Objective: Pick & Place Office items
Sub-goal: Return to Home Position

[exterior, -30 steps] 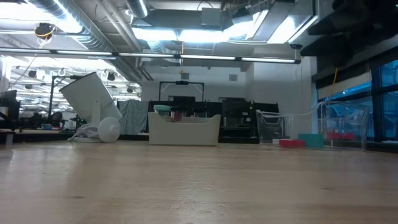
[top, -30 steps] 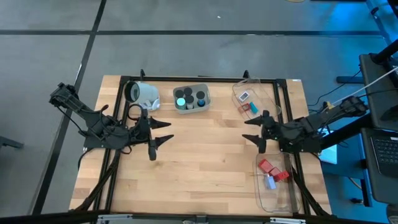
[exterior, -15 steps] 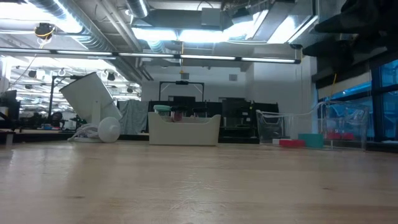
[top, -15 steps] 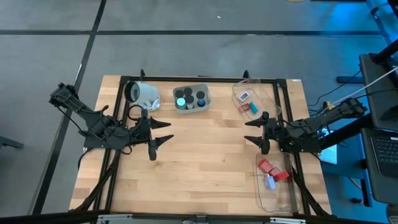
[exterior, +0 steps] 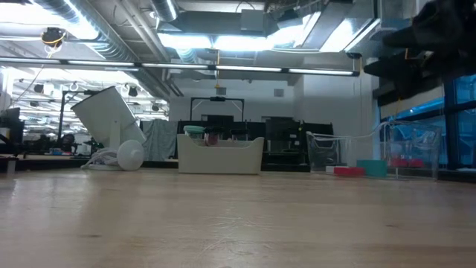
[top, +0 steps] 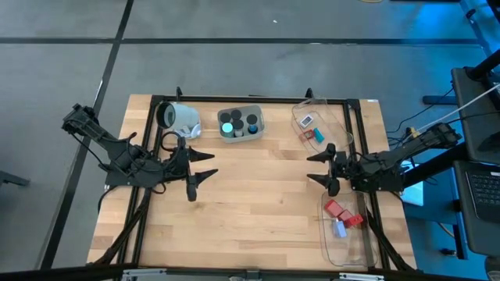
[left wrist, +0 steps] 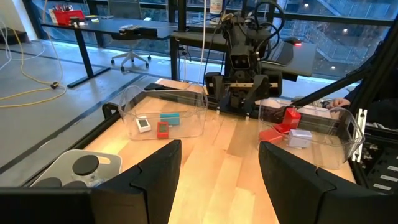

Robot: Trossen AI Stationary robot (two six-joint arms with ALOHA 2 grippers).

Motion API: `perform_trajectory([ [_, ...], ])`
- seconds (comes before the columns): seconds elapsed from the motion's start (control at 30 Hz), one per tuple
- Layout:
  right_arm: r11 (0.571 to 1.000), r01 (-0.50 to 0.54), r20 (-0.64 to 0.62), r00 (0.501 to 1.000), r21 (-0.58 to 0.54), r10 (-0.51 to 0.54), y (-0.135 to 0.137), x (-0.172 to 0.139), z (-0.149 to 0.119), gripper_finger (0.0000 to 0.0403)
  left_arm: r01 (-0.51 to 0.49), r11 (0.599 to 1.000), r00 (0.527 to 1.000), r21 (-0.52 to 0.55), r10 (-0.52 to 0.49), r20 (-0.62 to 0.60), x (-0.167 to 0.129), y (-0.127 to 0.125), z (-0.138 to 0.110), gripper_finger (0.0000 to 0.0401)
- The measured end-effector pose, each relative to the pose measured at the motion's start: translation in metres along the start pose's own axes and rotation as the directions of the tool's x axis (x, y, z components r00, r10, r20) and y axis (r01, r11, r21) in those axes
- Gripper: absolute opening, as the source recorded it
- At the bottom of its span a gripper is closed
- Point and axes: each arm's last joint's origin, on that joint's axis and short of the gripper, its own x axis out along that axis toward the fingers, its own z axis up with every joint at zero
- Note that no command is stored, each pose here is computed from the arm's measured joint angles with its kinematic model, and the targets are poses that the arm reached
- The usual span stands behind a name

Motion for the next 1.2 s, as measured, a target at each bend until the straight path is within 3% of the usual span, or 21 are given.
perform_trajectory([
  [0.47, 1.0, 0.001, 0.002, 1.0, 0.003, -0.001, -0.005, -0.002, -0.014, 0.0323, -0.033, 0.999, 0.999, -0.013, 0.033, 0.006, 0.0, 0.001, 0.0, 0.0212],
  [0.73, 0.991, 0.13, 0.016, 0.991, -0.009, -0.13, -0.009, -0.002, -0.015, 0.0323, -0.188, 0.98, 0.982, -0.059, 0.189, 0.004, 0.008, 0.005, -0.008, 0.0212],
  [0.97, 0.991, 0.132, 0.006, 0.991, -0.016, -0.132, -0.009, -0.002, -0.016, 0.0323, -0.27, 0.963, 0.96, -0.011, 0.269, -0.074, 0.035, -0.001, -0.03, 0.0212],
  [1.2, 0.991, 0.132, 0.007, 0.991, -0.016, -0.132, -0.009, -0.002, -0.016, 0.0323, -0.336, 0.927, 0.923, 0.169, 0.36, -0.137, 0.07, -0.006, -0.057, 0.0212],
])
